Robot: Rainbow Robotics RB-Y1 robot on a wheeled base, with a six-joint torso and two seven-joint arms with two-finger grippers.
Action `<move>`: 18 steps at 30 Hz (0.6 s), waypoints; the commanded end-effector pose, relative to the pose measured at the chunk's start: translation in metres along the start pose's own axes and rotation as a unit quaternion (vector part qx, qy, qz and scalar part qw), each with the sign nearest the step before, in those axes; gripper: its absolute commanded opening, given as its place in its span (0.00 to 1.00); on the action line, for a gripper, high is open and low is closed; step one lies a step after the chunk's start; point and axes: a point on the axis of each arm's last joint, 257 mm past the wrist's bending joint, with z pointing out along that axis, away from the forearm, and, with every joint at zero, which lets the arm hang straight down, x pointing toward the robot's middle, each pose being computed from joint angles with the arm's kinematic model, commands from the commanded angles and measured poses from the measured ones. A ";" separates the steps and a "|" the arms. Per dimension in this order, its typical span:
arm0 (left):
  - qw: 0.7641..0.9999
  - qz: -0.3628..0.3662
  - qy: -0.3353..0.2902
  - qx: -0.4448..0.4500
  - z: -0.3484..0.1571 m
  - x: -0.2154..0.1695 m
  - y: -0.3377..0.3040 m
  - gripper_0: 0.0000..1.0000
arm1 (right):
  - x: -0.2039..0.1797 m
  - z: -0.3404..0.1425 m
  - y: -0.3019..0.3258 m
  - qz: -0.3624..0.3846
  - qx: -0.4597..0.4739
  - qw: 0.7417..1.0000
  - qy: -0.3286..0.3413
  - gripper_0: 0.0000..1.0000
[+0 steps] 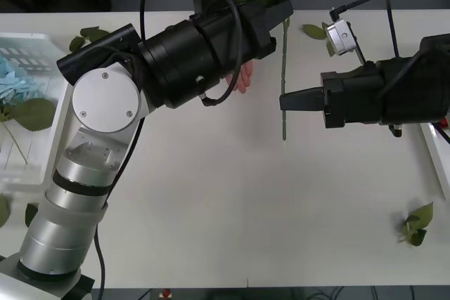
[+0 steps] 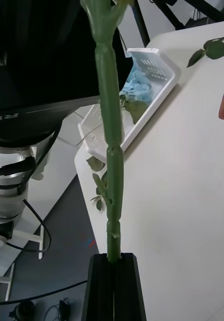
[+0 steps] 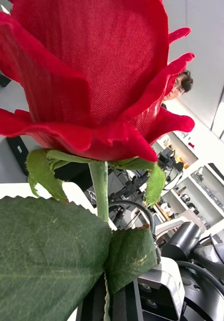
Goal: Place the red flowers into the right box and the blue flowers into the left box. If a person shows an open palm, hand one flower to the person first, then continue sorting.
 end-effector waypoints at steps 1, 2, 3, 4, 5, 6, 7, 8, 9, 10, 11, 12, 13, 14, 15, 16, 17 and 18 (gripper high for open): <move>1.000 0.030 -0.007 0.006 -0.003 -0.011 -0.007 0.00 | -0.019 0.005 0.014 -0.006 -0.015 1.000 -0.010 0.00; 1.000 0.029 -0.007 0.007 -0.003 -0.011 -0.007 0.00 | -0.018 0.005 0.014 -0.006 -0.015 1.000 -0.010 0.00; 1.000 0.029 -0.007 0.007 -0.003 -0.011 -0.007 0.00 | -0.019 0.005 0.014 -0.007 -0.015 1.000 -0.010 0.00; 1.000 0.029 -0.007 0.006 -0.004 -0.011 -0.007 0.00 | -0.019 0.005 0.015 -0.007 -0.015 1.000 -0.011 0.00; 1.000 0.030 -0.007 0.007 -0.004 -0.011 -0.007 0.00 | -0.020 0.005 0.015 -0.007 -0.016 1.000 -0.011 0.00; 1.000 0.029 -0.007 0.008 -0.004 -0.011 -0.008 0.00 | -0.020 0.005 0.015 -0.007 -0.016 1.000 -0.011 0.00; 0.999 0.030 -0.007 0.008 -0.004 -0.011 -0.008 0.00 | -0.020 0.005 0.016 -0.007 -0.017 1.000 -0.012 0.00; 0.999 0.031 -0.008 0.008 -0.004 -0.011 -0.008 0.00 | -0.020 0.005 0.016 -0.007 -0.018 1.000 -0.012 0.00; 0.999 0.031 -0.008 0.008 -0.004 -0.011 -0.007 0.00 | -0.020 0.005 0.016 -0.007 -0.019 1.000 -0.012 0.00; 0.999 0.032 -0.008 0.008 -0.004 -0.011 -0.007 0.00 | -0.020 0.005 0.016 -0.007 -0.018 1.000 -0.013 0.00; 0.999 0.033 -0.008 0.008 -0.005 -0.010 -0.007 0.00 | -0.020 0.005 0.017 -0.007 -0.019 1.000 -0.012 0.00; 0.999 0.033 -0.008 0.010 -0.004 -0.010 -0.009 0.00 | -0.021 0.005 0.017 -0.007 -0.020 1.000 -0.013 0.00; 0.999 0.030 -0.009 0.013 -0.004 -0.011 -0.011 0.00 | -0.021 0.005 0.017 -0.008 -0.019 1.000 -0.014 0.00; 0.999 0.029 -0.009 0.014 -0.004 -0.011 -0.012 0.00 | -0.021 0.005 0.017 -0.008 -0.020 1.000 -0.014 0.00; 0.999 0.028 -0.013 0.014 -0.005 -0.012 -0.011 0.00 | -0.022 0.004 0.018 -0.008 -0.021 1.000 -0.016 0.00; 0.999 0.029 -0.014 0.015 -0.005 -0.013 -0.012 0.00 | -0.021 0.004 0.018 -0.008 -0.022 1.000 -0.015 0.00; 0.999 0.027 -0.014 0.017 -0.005 -0.013 -0.013 0.03 | -0.022 0.004 0.019 -0.008 -0.023 1.000 -0.015 0.00; 0.999 0.027 -0.016 0.016 -0.005 -0.014 -0.012 0.61 | -0.022 0.004 0.019 -0.008 -0.024 1.000 -0.016 0.00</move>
